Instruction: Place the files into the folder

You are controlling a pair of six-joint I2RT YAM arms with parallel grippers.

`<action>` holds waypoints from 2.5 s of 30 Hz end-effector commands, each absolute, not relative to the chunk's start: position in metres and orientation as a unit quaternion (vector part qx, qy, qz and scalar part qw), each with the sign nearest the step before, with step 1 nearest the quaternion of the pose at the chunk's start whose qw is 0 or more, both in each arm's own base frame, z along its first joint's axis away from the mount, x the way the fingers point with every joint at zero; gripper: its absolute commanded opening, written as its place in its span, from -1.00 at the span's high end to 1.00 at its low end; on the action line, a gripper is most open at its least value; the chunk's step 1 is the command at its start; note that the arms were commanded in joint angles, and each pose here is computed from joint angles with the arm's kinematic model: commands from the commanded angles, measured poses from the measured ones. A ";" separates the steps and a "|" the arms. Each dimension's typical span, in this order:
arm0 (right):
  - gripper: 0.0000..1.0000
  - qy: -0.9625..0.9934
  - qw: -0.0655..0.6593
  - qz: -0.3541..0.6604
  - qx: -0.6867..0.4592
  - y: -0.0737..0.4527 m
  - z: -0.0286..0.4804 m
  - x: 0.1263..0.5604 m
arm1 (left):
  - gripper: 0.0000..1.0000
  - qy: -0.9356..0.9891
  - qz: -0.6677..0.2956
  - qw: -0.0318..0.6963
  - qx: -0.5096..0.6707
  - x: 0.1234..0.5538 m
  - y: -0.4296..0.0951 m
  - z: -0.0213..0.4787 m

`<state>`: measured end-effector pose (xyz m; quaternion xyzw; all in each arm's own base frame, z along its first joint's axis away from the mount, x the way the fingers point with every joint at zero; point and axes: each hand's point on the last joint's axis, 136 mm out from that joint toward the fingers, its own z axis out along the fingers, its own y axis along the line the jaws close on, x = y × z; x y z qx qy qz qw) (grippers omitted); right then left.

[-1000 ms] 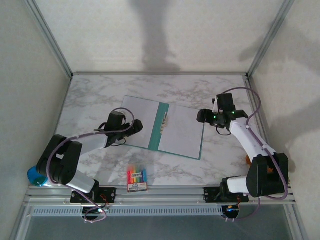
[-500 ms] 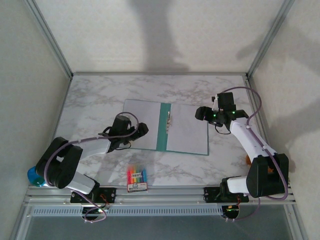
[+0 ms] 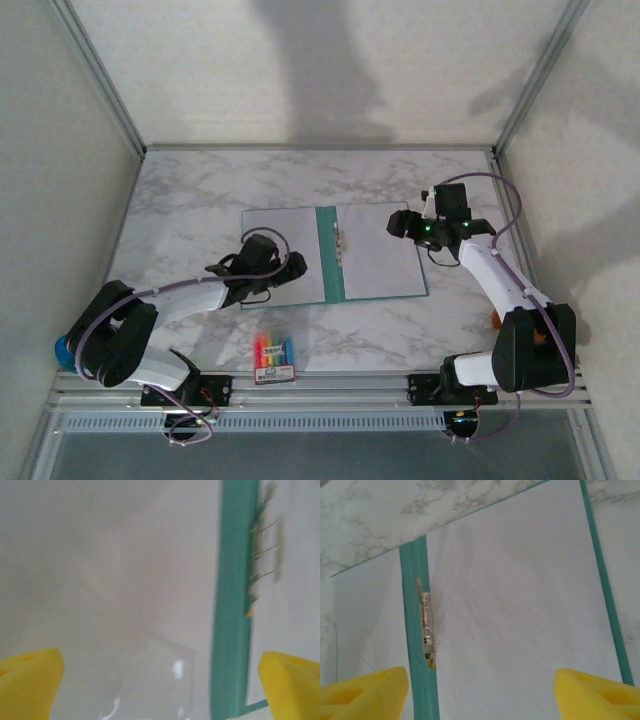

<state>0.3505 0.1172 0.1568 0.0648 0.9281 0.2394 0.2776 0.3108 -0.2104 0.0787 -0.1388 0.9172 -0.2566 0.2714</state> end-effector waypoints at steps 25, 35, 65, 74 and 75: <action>-0.48 0.887 0.326 0.317 0.084 0.149 0.131 0.361 | -0.76 0.889 -0.345 0.287 0.091 0.465 -0.333 0.104; -0.50 0.889 0.321 0.318 0.074 0.154 0.128 0.361 | -0.70 0.896 -0.342 0.265 0.100 0.474 -0.339 0.080; -0.51 0.889 0.324 0.319 0.051 0.163 0.129 0.359 | -0.56 0.887 -0.387 0.221 0.121 0.462 -0.356 0.054; -0.51 0.890 0.324 0.317 0.050 0.163 0.129 0.360 | -0.47 0.881 -0.398 0.219 0.129 0.456 -0.358 0.061; -0.51 0.890 0.324 0.317 0.049 0.163 0.129 0.360 | -0.45 0.881 -0.398 0.219 0.129 0.455 -0.358 0.061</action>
